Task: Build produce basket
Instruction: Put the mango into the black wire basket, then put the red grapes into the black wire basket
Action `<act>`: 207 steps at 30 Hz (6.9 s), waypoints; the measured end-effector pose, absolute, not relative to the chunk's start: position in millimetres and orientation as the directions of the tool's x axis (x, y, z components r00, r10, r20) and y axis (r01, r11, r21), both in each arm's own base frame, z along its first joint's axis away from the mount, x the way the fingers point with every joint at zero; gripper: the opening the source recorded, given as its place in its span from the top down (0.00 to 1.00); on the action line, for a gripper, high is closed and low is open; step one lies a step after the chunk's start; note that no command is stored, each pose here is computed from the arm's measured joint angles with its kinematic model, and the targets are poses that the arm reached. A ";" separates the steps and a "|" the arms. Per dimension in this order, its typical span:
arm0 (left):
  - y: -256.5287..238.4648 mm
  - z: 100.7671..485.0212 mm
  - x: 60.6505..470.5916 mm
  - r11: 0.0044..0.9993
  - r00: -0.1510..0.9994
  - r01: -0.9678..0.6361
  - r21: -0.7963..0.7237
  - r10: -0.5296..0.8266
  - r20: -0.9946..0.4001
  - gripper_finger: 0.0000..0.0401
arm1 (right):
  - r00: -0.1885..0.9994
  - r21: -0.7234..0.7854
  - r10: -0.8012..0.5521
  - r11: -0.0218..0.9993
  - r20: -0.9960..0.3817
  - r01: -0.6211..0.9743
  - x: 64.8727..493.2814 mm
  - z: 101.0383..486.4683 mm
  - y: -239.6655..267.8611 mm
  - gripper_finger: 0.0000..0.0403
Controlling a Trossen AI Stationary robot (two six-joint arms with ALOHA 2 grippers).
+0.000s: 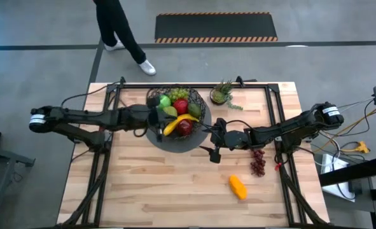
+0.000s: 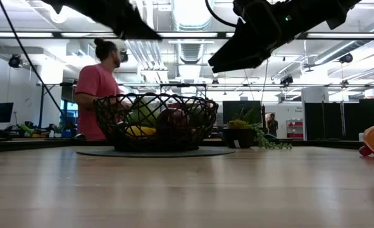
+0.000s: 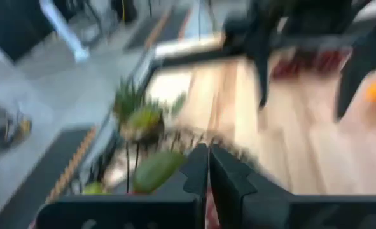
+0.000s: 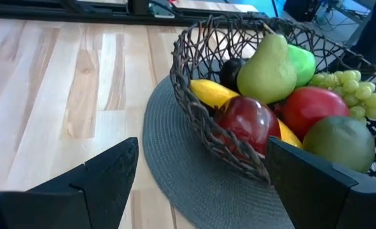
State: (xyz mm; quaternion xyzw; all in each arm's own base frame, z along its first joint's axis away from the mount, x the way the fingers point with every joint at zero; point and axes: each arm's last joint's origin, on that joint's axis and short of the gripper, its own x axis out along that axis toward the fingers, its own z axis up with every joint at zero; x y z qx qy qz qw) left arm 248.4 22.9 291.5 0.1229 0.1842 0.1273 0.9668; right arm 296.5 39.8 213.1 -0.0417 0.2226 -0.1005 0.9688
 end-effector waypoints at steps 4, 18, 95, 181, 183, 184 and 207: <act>11.7 293.0 242.0 0.940 0.947 -0.189 0.285 0.251 -0.199 1.00 | 0.886 -0.095 -0.192 0.981 -0.422 0.167 297.6 216.4 40.6 0.19; 7.8 289.2 234.6 0.943 0.960 -0.190 0.272 0.236 -0.149 1.00 | 0.730 0.340 0.192 0.939 -0.656 0.059 295.4 242.8 69.6 0.19; -6.0 293.6 219.9 0.934 0.984 -0.163 0.319 0.177 -0.014 1.00 | 0.059 -0.124 -0.187 0.824 -0.981 0.553 288.8 204.0 192.3 0.54; -1.1 294.8 132.3 0.911 0.954 -0.255 0.324 0.182 0.238 1.00 | 0.943 -0.080 -0.307 0.951 -0.127 0.299 441.1 180.7 -44.4 0.21; -1.1 294.2 132.5 0.911 0.955 -0.254 0.325 0.182 0.235 1.00 | 0.942 -0.082 -0.307 0.951 -0.133 0.299 439.1 186.9 -44.3 0.21; -1.1 294.1 132.5 0.911 0.955 -0.254 0.326 0.182 0.235 1.00 | 0.941 -0.084 -0.307 0.951 -0.142 0.298 437.2 191.7 -44.1 0.21; -1.5 291.7 137.9 0.909 0.957 -0.252 0.332 0.182 0.227 1.00 | 0.584 0.357 -0.057 0.741 -0.810 0.568 300.7 281.5 19.6 0.27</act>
